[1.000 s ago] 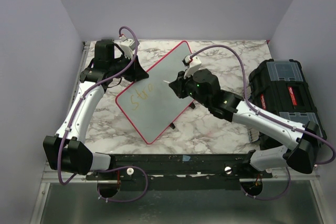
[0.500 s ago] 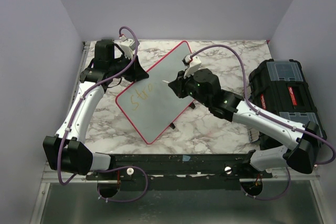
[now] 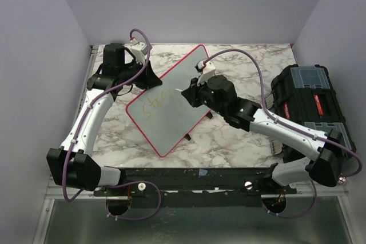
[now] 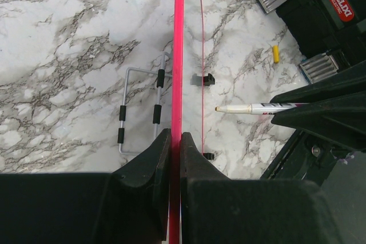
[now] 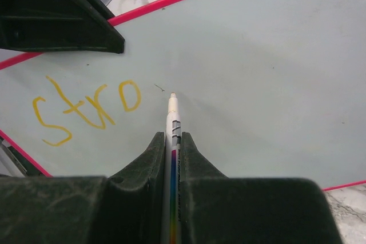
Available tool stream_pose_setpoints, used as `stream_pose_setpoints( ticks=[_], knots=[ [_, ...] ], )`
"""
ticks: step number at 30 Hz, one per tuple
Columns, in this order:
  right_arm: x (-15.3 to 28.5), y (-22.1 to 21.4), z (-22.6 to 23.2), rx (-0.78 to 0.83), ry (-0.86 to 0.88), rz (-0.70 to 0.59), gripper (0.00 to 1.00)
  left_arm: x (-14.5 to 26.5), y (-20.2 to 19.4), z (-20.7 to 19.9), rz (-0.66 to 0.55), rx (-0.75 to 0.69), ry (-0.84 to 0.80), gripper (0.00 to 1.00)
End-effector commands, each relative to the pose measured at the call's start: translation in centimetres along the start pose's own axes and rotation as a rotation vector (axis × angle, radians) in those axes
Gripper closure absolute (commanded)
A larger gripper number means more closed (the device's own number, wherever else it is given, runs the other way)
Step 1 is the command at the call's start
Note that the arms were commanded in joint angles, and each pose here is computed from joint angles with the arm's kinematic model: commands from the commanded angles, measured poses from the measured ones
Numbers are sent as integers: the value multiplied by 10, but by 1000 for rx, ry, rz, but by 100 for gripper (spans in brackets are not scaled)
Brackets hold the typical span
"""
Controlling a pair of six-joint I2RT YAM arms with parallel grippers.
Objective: Write a sentence on the whiteboard
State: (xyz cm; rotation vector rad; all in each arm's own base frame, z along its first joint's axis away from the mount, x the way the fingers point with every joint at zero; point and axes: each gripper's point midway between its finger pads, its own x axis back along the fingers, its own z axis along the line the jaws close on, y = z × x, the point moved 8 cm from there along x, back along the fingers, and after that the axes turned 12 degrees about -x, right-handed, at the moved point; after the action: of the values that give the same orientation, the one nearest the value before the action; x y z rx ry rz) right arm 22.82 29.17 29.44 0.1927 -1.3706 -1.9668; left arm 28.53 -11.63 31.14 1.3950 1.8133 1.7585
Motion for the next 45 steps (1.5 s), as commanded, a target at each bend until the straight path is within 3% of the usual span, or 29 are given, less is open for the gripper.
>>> stream_pose_setpoints(
  ticks=[1,45],
  knots=[
    [-4,7,7,11,44,-6,99,3,1,-3,-12,-58,7,100],
    [-27,9,22,-5,110,9,99,2,1,-3,-8,-55,3,100]
  ],
)
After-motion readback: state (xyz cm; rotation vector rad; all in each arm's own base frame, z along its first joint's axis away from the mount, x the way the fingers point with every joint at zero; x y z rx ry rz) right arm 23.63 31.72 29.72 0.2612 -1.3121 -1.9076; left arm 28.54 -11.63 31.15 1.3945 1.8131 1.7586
